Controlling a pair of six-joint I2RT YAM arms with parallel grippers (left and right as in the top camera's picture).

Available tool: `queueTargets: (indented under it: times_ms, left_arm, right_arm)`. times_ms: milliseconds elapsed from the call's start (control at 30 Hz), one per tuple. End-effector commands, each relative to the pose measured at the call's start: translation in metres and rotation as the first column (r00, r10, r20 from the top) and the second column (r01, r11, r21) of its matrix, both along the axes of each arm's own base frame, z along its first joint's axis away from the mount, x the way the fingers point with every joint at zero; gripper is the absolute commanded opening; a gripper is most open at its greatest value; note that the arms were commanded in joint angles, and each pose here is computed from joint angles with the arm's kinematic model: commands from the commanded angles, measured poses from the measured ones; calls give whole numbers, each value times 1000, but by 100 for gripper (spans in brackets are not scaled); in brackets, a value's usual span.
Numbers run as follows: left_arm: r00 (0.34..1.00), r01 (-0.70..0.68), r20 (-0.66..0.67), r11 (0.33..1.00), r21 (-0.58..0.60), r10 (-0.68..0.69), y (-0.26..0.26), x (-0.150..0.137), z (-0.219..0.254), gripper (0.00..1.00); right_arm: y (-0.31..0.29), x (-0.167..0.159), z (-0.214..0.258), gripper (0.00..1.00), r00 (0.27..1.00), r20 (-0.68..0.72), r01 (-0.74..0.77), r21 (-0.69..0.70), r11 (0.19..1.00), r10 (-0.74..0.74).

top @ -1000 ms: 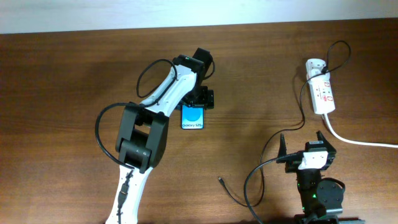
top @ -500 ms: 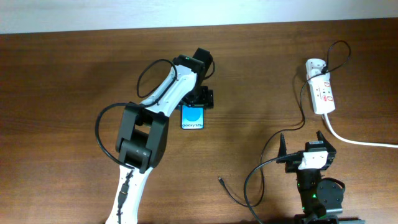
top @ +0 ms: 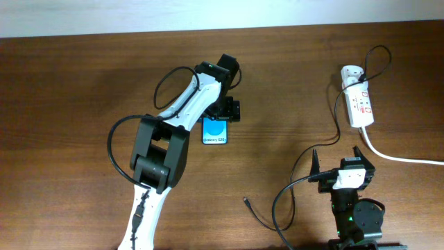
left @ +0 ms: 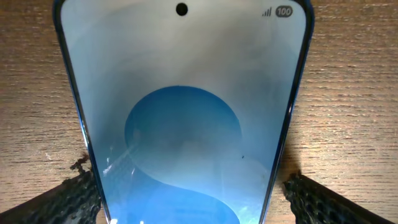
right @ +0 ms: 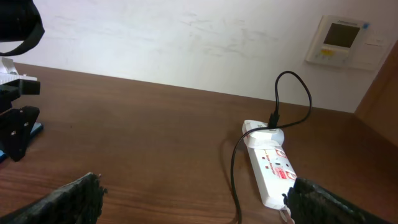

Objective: Plug charger to phone and switch on socket
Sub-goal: 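Close the left gripper on the phone's sides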

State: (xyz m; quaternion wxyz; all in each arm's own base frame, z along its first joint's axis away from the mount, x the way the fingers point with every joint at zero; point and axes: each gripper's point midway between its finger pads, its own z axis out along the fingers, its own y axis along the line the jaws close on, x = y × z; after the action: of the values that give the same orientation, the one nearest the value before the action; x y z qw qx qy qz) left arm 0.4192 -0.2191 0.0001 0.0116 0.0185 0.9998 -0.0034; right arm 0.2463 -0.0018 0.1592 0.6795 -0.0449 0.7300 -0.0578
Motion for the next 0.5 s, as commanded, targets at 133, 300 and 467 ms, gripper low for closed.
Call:
queueTargets:
  times_ms: [133, 300, 467]
  left_arm:
    - [998, -27, -52, 995, 92, 32, 23, -5, -37, 99]
    - [998, -38, -53, 995, 93, 43, 28, -3, -37, 99]
    - [998, -37, -48, 993, 115, 43, 32, -3, -36, 99]
  right_arm:
    - [-2, 0, -3, 98, 1000, -7, 9, -5, 1000, -9]
    - [-2, 0, -3, 98, 1000, -7, 9, -5, 1000, -9]
    - [-2, 0, -3, 98, 1000, -7, 9, -5, 1000, -9]
